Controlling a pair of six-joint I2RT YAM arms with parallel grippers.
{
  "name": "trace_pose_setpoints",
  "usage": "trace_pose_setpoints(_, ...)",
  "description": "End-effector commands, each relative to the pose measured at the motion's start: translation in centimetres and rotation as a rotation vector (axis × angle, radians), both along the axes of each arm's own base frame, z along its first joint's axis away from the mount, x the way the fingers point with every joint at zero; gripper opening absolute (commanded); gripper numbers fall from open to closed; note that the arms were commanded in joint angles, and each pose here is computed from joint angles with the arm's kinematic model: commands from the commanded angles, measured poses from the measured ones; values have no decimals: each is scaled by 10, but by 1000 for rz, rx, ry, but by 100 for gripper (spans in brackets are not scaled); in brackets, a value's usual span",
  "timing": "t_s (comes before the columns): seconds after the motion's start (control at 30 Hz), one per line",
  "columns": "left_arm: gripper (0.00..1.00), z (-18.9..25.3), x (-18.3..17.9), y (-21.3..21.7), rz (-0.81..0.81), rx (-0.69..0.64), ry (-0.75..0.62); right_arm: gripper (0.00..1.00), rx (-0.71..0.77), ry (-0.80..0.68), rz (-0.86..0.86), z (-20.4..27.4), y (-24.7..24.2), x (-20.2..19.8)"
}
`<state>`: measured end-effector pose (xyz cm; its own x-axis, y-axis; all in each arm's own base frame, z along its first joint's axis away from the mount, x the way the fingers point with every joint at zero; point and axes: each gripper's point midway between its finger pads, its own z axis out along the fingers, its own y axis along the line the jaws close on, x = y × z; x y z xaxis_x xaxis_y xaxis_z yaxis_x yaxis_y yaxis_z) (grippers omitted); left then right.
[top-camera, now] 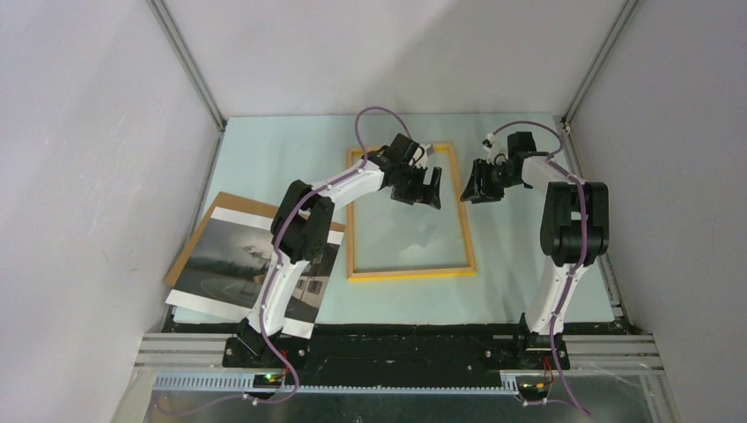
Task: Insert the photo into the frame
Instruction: Place the photo frame item in the photo frame.
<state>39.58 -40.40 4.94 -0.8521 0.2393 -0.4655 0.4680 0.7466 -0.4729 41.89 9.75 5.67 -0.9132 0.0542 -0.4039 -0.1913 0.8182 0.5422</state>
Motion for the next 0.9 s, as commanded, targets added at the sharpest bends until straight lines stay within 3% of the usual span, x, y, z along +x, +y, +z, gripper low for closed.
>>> trace_pose_setpoints(0.0, 100, 78, -2, -10, -32, -112, -89, 49, -86, -63, 51, 11, 3, -4)
trace_pose_setpoints(0.23, 100, 121, -5, 4, -32, -152, -152, 47, -104, -54, 69, -1, 12, -2)
trace_pose_setpoints(0.43, 100, 139, 10, 51, 38, -142, -190, 44, -153, -30, 62, -16, 17, 2)
trace_pose_setpoints(0.87, 100, 118, 14, 159, 156, -15, -218, 35, -208, 55, -42, -33, 8, 18)
